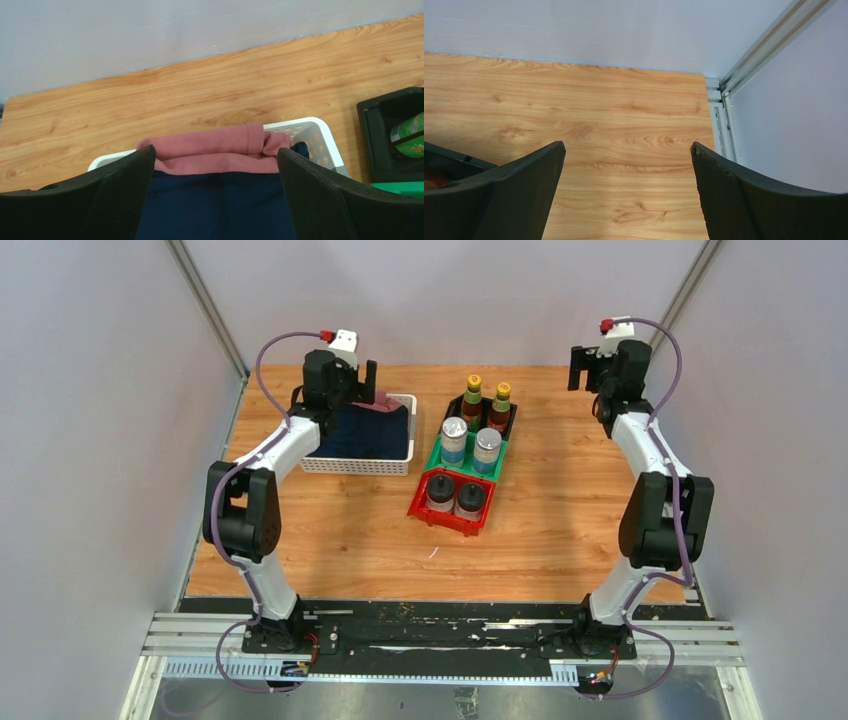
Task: Organize the condiment bottles
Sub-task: Reset both arms
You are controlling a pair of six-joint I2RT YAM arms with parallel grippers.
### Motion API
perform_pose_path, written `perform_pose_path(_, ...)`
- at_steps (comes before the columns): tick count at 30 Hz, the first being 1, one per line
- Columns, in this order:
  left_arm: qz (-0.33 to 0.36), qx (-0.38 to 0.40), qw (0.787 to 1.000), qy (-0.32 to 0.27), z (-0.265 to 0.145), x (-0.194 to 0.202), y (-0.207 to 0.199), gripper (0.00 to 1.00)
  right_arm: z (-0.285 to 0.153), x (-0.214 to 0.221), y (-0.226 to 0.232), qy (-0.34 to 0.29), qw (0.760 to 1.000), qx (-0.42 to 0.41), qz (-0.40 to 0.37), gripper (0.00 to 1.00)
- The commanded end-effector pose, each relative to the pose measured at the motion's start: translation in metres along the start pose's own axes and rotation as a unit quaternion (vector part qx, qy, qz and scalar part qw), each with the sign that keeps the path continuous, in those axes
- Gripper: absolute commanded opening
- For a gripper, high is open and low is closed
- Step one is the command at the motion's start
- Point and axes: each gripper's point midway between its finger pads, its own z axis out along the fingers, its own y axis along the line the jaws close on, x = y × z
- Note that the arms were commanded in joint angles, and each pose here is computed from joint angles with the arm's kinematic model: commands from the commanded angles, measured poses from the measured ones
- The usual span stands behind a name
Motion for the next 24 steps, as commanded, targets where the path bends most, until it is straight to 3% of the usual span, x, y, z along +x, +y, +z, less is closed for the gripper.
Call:
perform_pose_path(1,-0.018,-0.002,0.999,-0.03,0.008,-0.008,0.008,1.0,0.016,0.017,-0.001,-0.012,1.0,0.006,0.019,1.0)
perform_pose_path(13,-0.012,-0.026,0.999,-0.027,0.008,0.006,0.028,1.0,0.042,0.056,0.028,0.019,0.998,-0.05,0.022,1.0)
perform_pose_path(24,-0.017,-0.029,0.999,-0.028,0.015,0.018,0.031,1.0,0.049,0.075,0.033,0.021,0.998,-0.051,-0.001,1.0)
